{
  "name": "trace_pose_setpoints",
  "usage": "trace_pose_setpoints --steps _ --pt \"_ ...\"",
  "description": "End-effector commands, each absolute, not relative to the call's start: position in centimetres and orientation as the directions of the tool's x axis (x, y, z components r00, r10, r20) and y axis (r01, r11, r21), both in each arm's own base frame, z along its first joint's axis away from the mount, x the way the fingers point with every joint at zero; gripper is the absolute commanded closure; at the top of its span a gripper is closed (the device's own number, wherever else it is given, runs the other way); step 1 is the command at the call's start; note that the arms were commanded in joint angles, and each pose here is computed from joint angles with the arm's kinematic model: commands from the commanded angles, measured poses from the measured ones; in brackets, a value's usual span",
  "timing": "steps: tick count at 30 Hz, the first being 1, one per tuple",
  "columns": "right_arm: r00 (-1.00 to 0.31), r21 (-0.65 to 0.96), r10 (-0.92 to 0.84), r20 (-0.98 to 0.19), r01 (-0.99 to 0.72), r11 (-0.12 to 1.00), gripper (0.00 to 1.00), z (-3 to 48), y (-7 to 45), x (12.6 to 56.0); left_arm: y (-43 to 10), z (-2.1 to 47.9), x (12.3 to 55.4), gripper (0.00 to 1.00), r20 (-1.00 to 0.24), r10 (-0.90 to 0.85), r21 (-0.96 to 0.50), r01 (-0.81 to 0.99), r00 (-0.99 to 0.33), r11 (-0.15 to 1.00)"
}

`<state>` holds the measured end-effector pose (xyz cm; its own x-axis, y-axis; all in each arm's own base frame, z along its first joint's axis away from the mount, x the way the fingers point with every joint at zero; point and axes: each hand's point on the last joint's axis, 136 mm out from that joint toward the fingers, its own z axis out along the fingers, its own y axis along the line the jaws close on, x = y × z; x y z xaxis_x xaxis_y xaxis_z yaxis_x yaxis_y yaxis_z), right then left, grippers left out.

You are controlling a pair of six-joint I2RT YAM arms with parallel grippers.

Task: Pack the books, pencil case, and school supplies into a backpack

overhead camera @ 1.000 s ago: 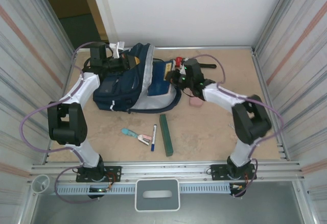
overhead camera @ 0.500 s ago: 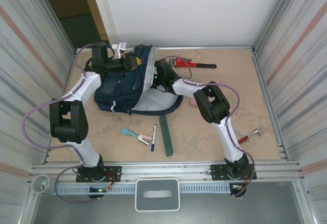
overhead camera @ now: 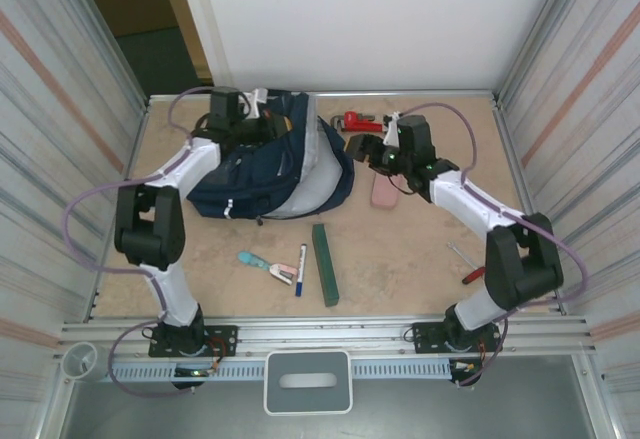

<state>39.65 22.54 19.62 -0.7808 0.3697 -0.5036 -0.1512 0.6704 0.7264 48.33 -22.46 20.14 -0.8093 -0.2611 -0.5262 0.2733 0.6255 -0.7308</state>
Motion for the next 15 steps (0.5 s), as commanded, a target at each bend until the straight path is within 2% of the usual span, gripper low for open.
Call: trace_pose_setpoints --steps 1,3,7,11,15 --pt "-0.835 0.602 0.305 -0.458 -0.038 0.798 0.34 12.9 20.1 36.8 -23.1 20.4 51.6 0.93 -0.590 -0.322 -0.669 0.224 -0.740 0.709" --pt "-0.839 0.588 0.294 -0.458 -0.038 0.808 0.34 12.3 20.1 36.2 -24.4 20.4 52.1 0.86 -0.594 -0.298 -0.662 0.243 -0.747 0.710" --pt "-0.850 0.544 0.251 -0.464 -0.049 0.838 0.33 11.0 20.7 35.5 -24.8 21.2 50.9 0.61 -0.622 -0.215 -0.629 0.317 -0.753 0.710" --pt "-0.869 0.543 0.187 -0.458 -0.108 0.833 0.33 10.5 22.3 35.1 -21.4 21.5 47.5 0.43 -0.675 -0.149 -0.526 0.330 -0.723 0.784" --pt "-0.874 0.470 0.123 -0.469 -0.129 0.873 0.30 9.4 23.9 35.5 -16.3 18.2 42.7 0.30 -0.680 -0.066 -0.338 0.232 -0.731 0.912"
